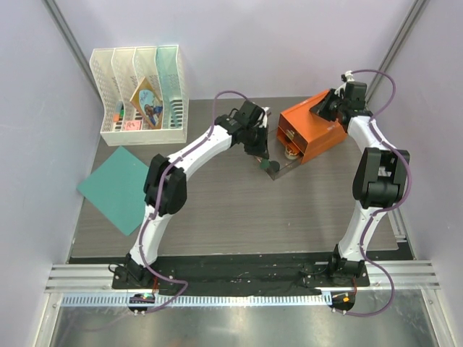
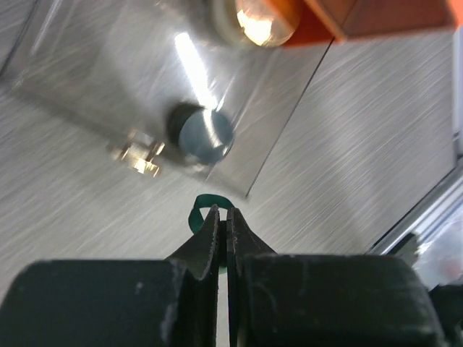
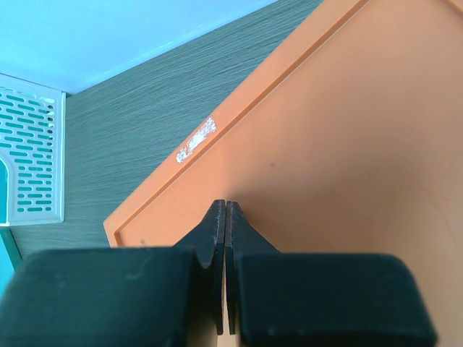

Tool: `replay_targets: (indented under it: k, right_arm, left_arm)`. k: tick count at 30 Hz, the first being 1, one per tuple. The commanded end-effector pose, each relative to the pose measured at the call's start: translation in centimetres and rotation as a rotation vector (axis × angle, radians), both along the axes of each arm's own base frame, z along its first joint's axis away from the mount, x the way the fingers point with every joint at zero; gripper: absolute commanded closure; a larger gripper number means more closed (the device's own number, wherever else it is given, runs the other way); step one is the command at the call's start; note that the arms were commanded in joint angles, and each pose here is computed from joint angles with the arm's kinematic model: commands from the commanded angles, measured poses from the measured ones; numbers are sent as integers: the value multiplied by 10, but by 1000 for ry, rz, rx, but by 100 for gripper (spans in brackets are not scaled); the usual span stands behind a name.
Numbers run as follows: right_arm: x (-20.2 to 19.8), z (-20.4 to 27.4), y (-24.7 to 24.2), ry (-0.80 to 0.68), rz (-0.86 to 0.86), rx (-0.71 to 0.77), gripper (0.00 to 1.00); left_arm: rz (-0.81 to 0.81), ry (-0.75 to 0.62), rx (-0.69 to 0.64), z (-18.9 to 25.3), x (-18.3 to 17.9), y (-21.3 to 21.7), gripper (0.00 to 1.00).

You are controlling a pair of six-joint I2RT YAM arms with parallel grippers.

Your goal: Organize the makeup

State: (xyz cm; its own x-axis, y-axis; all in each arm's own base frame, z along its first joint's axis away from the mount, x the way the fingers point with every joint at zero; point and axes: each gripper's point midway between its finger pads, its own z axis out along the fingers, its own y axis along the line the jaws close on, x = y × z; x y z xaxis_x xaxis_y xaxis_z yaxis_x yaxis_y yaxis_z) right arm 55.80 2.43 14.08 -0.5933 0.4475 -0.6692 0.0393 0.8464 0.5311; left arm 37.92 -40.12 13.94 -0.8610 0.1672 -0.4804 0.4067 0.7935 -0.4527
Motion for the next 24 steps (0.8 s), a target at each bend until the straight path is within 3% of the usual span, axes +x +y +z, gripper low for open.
replay_targets:
  k: [1, 5, 11, 13, 14, 15, 20, 24]
  right_arm:
    - [-157, -203, -6, 805, -11, -91, 99]
    - [-157, -203, -6, 803, -14, -91, 99]
    - [-157, -202, -7, 797, -21, -93, 99]
    - [-158, -202, -7, 799, -22, -92, 99]
    - [-158, -202, -6, 800, -21, -94, 99]
    - [-158, -202, -7, 799, -23, -92, 99]
    - [-159, -201, -6, 795, -25, -89, 99]
    - [-158, -199, -6, 789, -21, -90, 99]
  left_arm:
    - [7, 6, -203, 20, 21, -47, 100]
    - [41, -6, -271, 27, 38, -65, 99]
    - [55, 4, -329, 26, 52, -81, 91]
    - [58, 8, -325, 22, 52, -82, 84]
    - [59, 9, -322, 21, 53, -81, 69]
    - [62, 6, -313, 17, 53, -80, 46]
    - [81, -42, -311, 27, 59, -76, 25]
    - [108, -84, -303, 44, 66, -64, 26]
